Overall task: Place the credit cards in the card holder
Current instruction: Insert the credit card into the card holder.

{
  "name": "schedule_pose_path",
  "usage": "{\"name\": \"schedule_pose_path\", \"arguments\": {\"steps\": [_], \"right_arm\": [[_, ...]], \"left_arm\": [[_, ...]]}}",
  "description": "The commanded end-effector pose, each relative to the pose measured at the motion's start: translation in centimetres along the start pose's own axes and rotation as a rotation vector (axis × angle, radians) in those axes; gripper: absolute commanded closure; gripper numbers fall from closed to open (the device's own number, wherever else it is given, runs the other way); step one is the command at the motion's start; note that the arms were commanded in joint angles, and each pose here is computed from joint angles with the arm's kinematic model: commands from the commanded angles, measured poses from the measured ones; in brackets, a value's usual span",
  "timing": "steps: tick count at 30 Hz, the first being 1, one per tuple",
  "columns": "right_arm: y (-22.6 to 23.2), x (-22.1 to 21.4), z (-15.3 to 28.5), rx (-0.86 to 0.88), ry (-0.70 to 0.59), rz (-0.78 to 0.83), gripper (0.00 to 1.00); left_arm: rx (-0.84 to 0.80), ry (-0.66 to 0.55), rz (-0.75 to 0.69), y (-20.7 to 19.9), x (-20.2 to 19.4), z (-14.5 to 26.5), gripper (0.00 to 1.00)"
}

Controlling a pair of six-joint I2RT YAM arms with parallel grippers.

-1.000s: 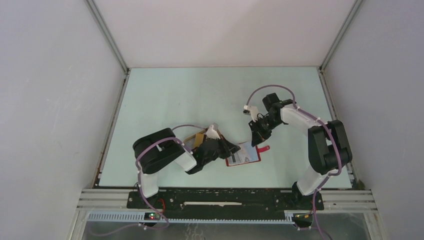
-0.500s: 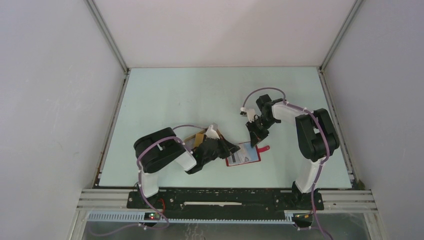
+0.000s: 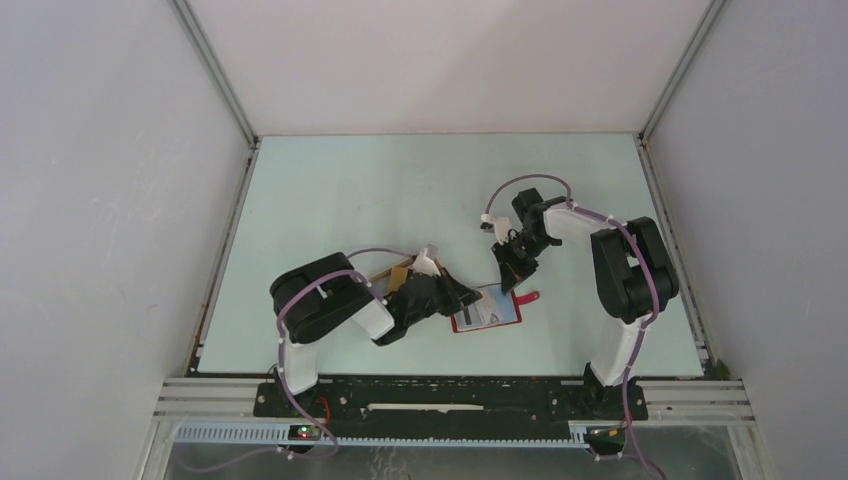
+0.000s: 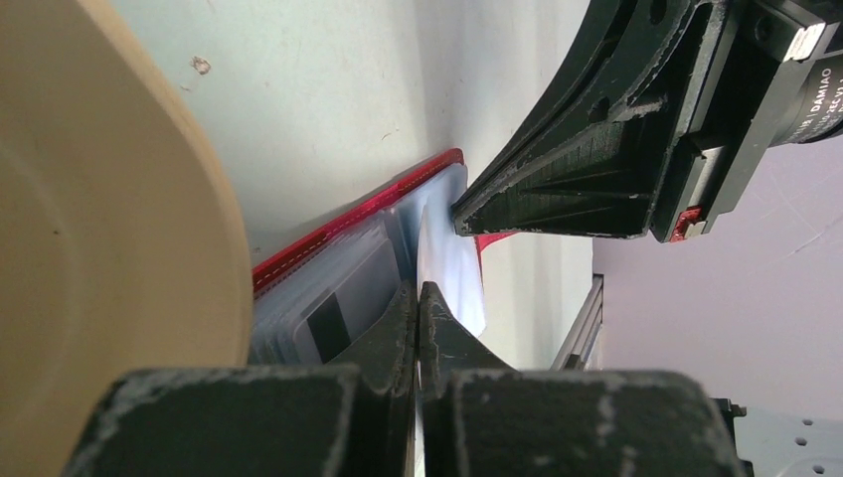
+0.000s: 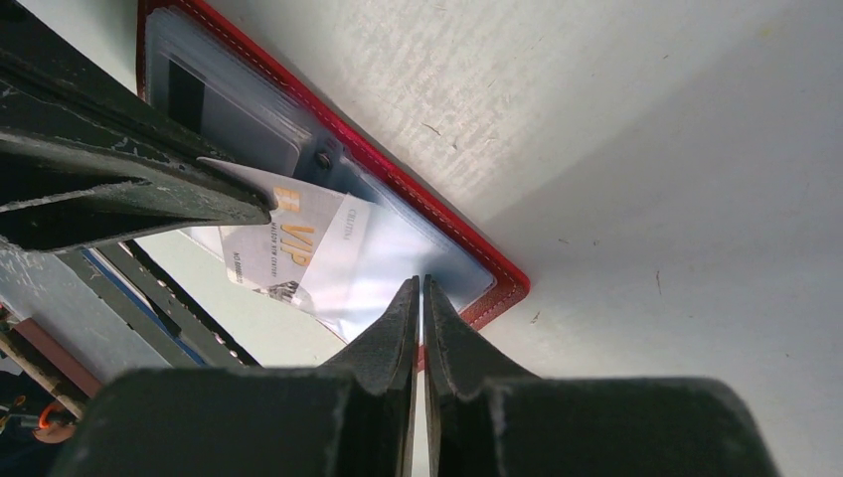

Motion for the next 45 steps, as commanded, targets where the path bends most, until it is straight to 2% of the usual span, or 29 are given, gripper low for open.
{"name": "schedule_pose_path", "arguments": {"steps": [1,16,27,31,37,45], "right_arm": [[0.0,0.9,0.3,-0.009,-0.019,0.018,0.89],[1.2,1.6,1.6,0.038,-0.076,0.046,0.87],[4.3,2.0,5.2,0.223,-0.209,0.161,0.87],[4.6,1.8,5.0,0.291,-0.207,0.119,0.87],[3.8,1.7,3.5,0.333,-0.174,0.020,0.87],[2.7,1.7,3.3,0.369,-0.179,-0.057,0.87]], "left_arm": [[0.072,0.061,-0.017,1.7,-1.0,-0.6,1.00],[0.095,0.095,-0.060,1.1,-0.9,-1.6,0.95],[0.091,0.121,-0.088,0.6,-0.8,-2.5,0.90],[0.084,0.119,-0.101,0.4,-0.6,-2.5,0.86],[0.083,0.117,-0.138,0.0,-0.3,-2.4,0.73],[0.088,0.115,-0.171,-0.3,0.0,-1.9,0.68]]}}
Point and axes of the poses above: each gripper's point midway between its finger pads, its own z axis back along the fingers, its own y axis along the line the jaws close on, x = y × z, the point moved 3 cm from there along z, back along the fingers, and after that the axes turned 1 degree about -z, right-handed, at the moved point
